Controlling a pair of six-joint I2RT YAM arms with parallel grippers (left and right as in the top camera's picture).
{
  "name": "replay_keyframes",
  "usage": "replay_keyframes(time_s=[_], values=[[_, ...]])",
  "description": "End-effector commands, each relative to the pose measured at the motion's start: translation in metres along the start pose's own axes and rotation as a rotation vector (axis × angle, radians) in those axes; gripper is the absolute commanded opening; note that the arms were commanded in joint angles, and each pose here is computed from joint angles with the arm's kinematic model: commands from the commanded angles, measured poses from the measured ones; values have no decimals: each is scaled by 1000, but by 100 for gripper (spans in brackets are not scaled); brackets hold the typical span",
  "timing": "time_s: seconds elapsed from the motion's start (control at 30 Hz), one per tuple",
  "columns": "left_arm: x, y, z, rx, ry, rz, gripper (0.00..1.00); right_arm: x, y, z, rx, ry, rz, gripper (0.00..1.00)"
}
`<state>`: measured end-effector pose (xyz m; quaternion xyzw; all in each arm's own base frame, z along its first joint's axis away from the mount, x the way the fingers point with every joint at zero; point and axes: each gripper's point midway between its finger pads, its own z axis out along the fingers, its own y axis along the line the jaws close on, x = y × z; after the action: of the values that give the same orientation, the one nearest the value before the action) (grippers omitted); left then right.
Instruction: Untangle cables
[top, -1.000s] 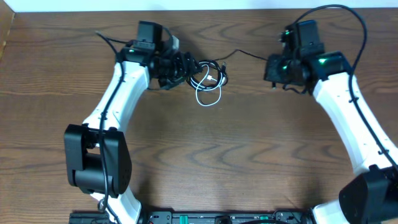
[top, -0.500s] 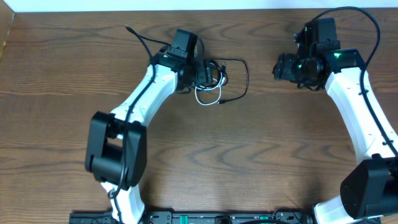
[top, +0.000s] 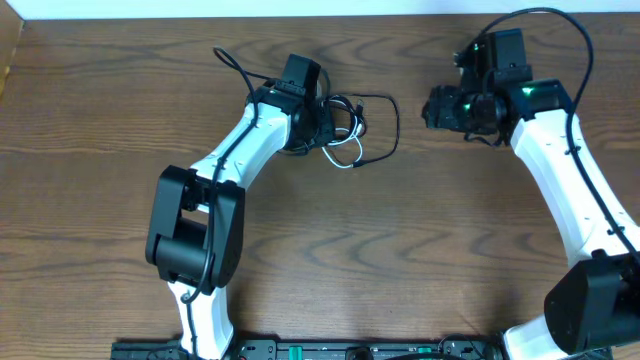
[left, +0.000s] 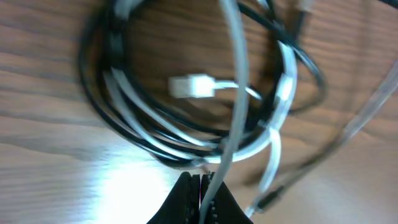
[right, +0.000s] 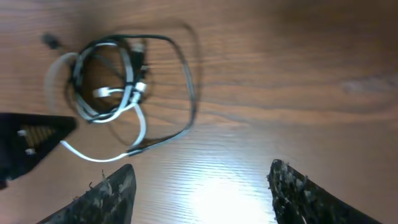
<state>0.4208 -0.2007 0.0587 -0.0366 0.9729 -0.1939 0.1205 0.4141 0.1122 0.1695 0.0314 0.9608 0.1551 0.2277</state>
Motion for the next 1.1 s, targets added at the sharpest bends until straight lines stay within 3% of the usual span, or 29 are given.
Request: replay_keyframes(time_s=[0.0, 0.27, 0.53, 0.7, 1.07], values=[[-16, -51, -66, 212, -78, 85, 8, 4, 28, 2, -113, 14, -84, 64], [0, -68, -159, 395, -103, 136, 7, 10, 67, 2, -224, 5, -229, 63], [28, -99, -195, 684, 27, 141, 7, 28, 100, 7, -274, 20, -400, 62], [30, -111, -219, 848, 64, 154, 8, 50, 121, 13, -409, 87, -500, 59], [21, -105, -226, 869, 91, 33, 7, 80, 156, 9, -738, 168, -601, 55]])
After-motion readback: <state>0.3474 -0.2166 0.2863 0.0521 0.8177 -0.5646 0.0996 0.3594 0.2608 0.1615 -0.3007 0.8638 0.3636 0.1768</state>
